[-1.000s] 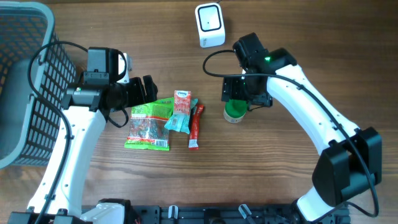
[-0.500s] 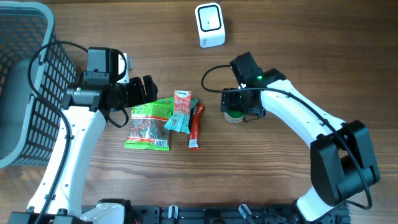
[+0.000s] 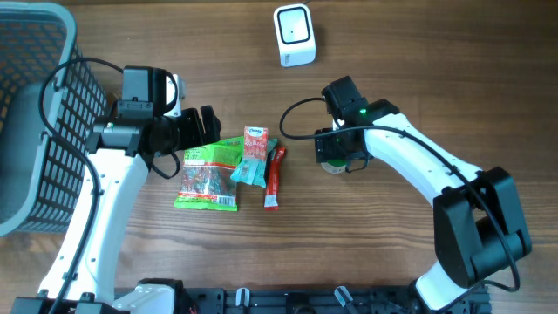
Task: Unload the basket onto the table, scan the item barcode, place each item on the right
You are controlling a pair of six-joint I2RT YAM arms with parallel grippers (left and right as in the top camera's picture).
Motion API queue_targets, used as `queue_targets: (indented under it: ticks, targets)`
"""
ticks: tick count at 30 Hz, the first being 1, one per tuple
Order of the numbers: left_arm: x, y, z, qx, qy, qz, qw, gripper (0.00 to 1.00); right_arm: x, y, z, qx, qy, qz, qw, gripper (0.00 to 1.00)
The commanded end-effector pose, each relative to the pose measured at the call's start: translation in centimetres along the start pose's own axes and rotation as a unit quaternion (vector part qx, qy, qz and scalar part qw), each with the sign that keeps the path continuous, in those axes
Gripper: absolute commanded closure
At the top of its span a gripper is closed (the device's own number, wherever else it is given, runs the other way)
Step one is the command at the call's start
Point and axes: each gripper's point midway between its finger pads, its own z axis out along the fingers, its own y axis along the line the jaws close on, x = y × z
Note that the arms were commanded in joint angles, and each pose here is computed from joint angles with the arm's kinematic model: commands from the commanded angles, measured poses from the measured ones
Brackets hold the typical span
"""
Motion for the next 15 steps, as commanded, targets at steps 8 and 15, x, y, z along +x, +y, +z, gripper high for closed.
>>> queue_targets:
  ticks: [8,15]
  targets:
    - [0.0,-0.4,0.0,0.006,0.001,-0.002,1.0,0.0,-0.8,-0.1,-0.7,0.013,-0.003,-0.036,0.999,0.13]
    - [0.0,-0.4,0.0,0.006,0.001,-0.002,1.0,0.0,-0.5,0.1,-0.8,0.007,0.005,-0.035,0.999,0.0]
